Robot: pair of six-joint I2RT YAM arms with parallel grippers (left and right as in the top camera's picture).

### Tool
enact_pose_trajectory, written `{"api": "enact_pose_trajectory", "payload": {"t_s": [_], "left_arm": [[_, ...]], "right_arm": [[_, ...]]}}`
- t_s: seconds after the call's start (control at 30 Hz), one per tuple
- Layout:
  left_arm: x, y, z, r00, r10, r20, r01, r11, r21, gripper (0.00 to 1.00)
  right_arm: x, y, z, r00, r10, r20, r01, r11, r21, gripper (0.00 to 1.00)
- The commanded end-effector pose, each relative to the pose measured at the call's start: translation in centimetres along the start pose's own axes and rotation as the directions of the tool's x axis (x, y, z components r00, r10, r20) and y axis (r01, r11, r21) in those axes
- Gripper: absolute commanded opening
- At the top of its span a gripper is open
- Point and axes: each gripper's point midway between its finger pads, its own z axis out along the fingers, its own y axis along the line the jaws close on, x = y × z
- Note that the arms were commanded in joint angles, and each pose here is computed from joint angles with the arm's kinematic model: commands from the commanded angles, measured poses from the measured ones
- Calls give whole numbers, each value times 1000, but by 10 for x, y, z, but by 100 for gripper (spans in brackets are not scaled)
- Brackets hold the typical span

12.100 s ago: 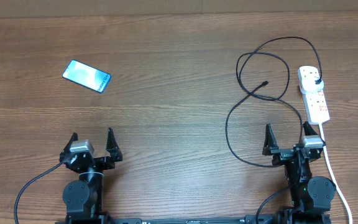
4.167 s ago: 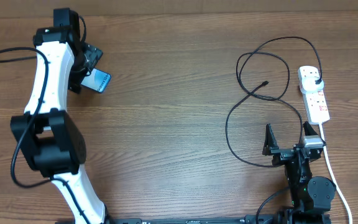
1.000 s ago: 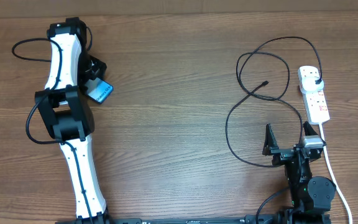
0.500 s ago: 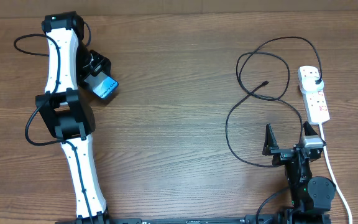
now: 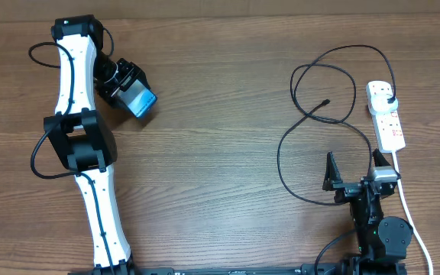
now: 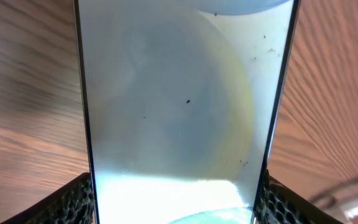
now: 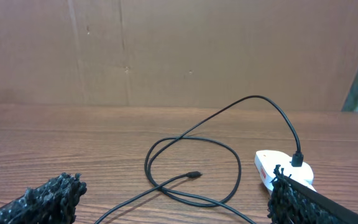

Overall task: Plug charger to phone and switch on socket
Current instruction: 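Rotate the held phone with the left gripper toward the table center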

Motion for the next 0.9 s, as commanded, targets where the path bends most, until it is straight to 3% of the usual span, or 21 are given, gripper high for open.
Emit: {"api": "enact_pose_trajectory", "payload": {"t_s": [0.0,0.2,0.87], "left_arm": [[25,-37,-6,990,115,-77,-101,981,166,51],[48,-62,-6,972,190,-138,-147,951,270,50],[127,-121,12,893,370,-258,-247,880,405,50]], "right_arm": [[2,0,0,1000,2,1,-2,1000,-3,100],[2,0,0,1000,2,1,-2,1000,-3,100],[2,0,0,1000,2,1,-2,1000,-3,100]]}}
